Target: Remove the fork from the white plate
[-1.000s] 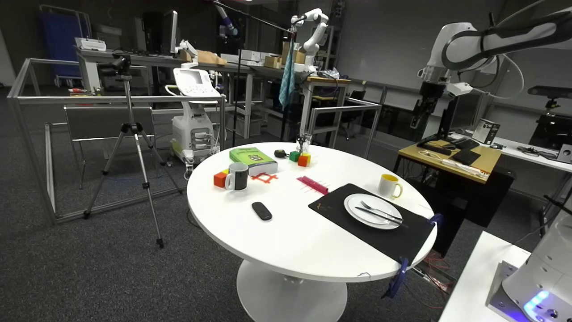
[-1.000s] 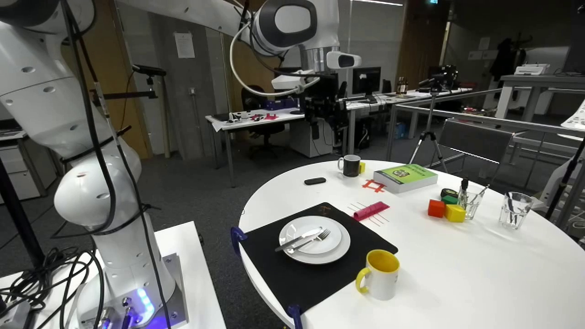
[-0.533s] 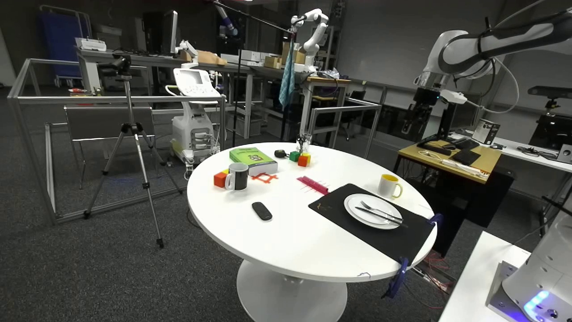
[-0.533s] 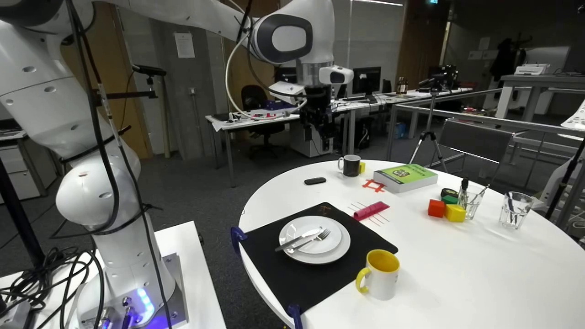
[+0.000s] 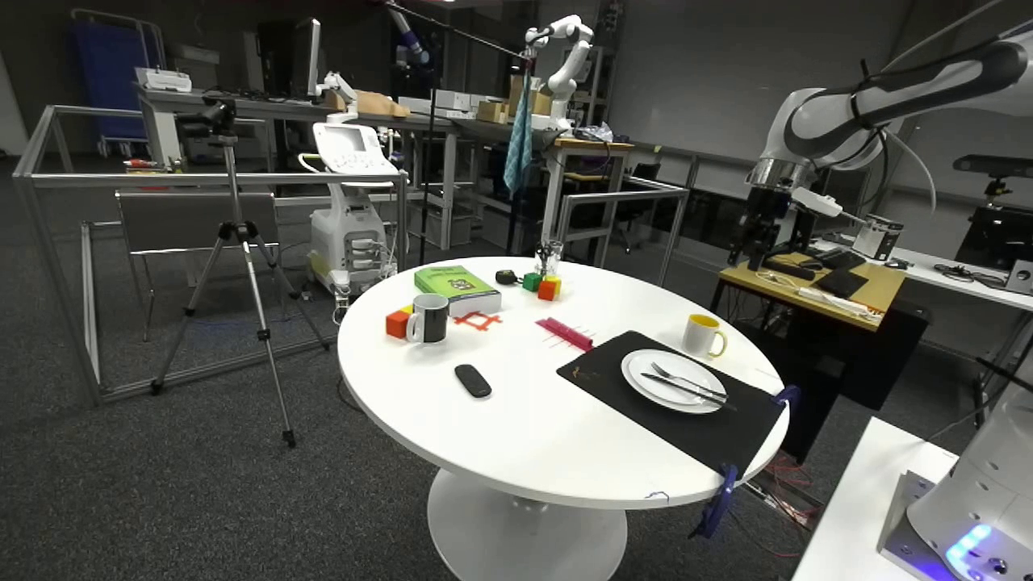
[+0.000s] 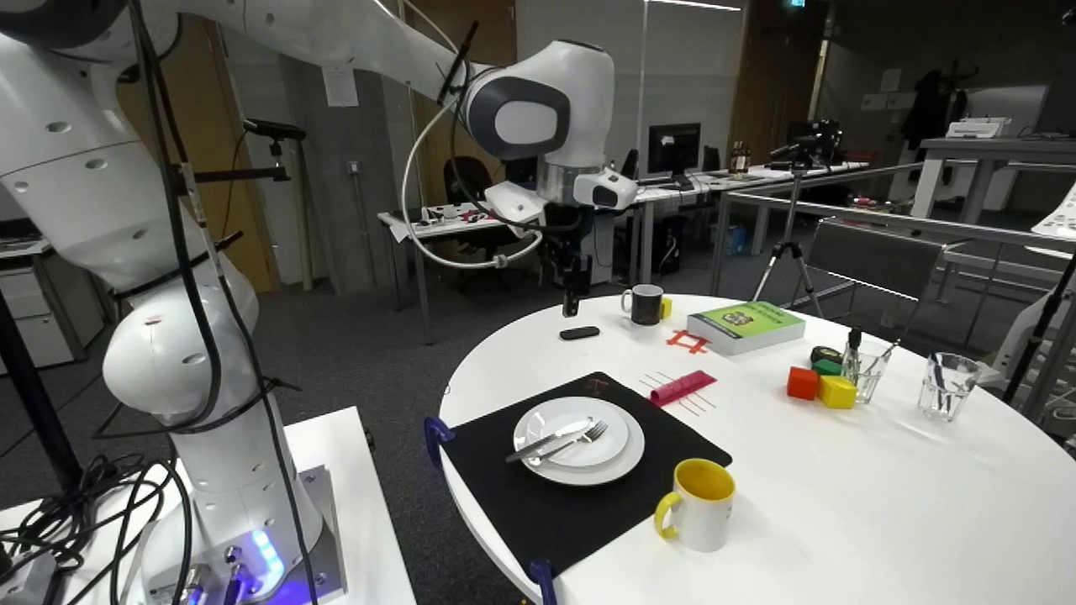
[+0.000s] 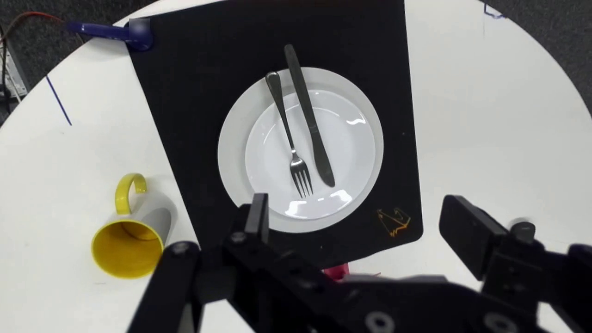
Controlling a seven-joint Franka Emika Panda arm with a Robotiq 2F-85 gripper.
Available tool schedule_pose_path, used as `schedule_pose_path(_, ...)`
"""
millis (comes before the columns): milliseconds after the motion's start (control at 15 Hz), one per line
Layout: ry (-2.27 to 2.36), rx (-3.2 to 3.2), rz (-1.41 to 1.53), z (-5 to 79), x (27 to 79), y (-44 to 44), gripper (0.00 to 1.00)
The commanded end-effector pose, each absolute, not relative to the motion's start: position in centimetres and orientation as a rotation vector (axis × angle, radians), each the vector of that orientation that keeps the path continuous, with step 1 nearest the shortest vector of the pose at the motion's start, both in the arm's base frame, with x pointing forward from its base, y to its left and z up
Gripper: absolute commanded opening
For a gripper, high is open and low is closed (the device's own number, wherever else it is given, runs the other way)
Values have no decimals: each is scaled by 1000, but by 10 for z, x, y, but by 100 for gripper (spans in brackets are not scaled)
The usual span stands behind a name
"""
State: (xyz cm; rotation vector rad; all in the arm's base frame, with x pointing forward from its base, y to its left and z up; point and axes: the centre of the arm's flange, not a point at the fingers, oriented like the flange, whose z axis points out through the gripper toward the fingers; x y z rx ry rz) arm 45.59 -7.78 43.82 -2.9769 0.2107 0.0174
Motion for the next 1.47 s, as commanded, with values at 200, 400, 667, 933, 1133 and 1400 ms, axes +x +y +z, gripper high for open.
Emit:
schedule_pose_path(200, 188, -2997, 162, 388, 456, -78, 100)
schedule_pose_path(400, 203, -2981, 188, 387, 455, -76, 100)
schedule_pose_path(667, 214, -3002, 163, 386, 455, -80, 100)
schedule_pose_path(933, 165, -3047, 158, 362, 460, -75, 100)
schedule_pose_path(1133, 100, -3120, 109, 337, 468, -68, 100)
schedule_pose_path(1400, -75, -3187, 51, 307, 478, -55, 100)
